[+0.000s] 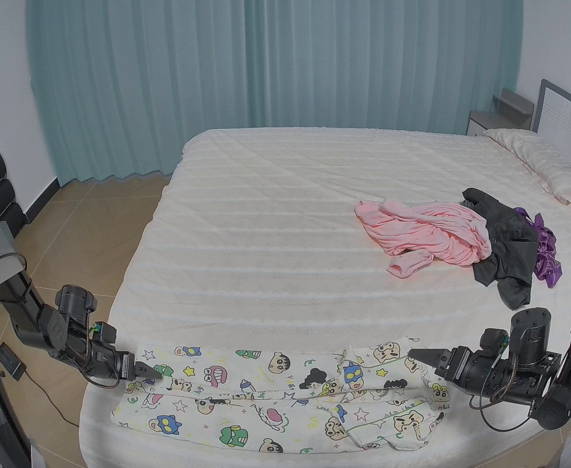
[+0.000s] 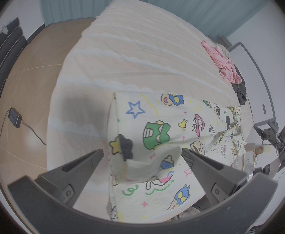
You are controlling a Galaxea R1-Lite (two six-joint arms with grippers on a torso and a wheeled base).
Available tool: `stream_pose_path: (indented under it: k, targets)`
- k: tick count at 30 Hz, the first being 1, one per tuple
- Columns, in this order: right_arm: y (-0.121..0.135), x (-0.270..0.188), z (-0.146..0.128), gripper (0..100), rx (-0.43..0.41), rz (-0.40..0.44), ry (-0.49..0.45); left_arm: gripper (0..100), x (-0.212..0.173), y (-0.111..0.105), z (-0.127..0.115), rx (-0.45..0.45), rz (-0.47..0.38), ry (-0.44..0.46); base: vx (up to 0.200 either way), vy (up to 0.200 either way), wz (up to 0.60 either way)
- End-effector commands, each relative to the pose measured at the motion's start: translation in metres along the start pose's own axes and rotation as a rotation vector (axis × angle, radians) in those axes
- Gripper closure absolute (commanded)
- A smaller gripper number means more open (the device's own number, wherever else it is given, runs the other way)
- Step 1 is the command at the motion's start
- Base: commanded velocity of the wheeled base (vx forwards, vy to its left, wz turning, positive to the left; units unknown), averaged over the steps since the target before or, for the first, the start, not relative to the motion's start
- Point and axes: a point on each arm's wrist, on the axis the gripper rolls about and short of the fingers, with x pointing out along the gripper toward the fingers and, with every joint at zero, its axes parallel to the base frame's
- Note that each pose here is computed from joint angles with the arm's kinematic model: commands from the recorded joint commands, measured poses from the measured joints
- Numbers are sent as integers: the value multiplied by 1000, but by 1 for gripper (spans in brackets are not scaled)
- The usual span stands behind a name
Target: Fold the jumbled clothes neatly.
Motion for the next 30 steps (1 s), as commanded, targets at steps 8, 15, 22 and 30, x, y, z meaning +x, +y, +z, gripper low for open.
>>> stream_pose_path:
  k: [8, 15, 22, 30]
  targets:
    - [-3, -2, -3, 0, 4, -12, 17, 100, -5, -2, 8, 14, 25, -32, 0, 0, 0]
    - [-4, -2, -2, 0, 9, -15, 18, 100, -13, -5, 14, 25, 32, -66, 0, 0, 0]
    - [-7, 1, -3, 0, 14, -28, 27, 100, -21, -8, 34, 54, 32, -143, 0, 0, 0]
    - [-14, 6, -2, 0, 28, -60, 22, 100, -28, -14, 56, 98, 24, -221, 0, 0, 0]
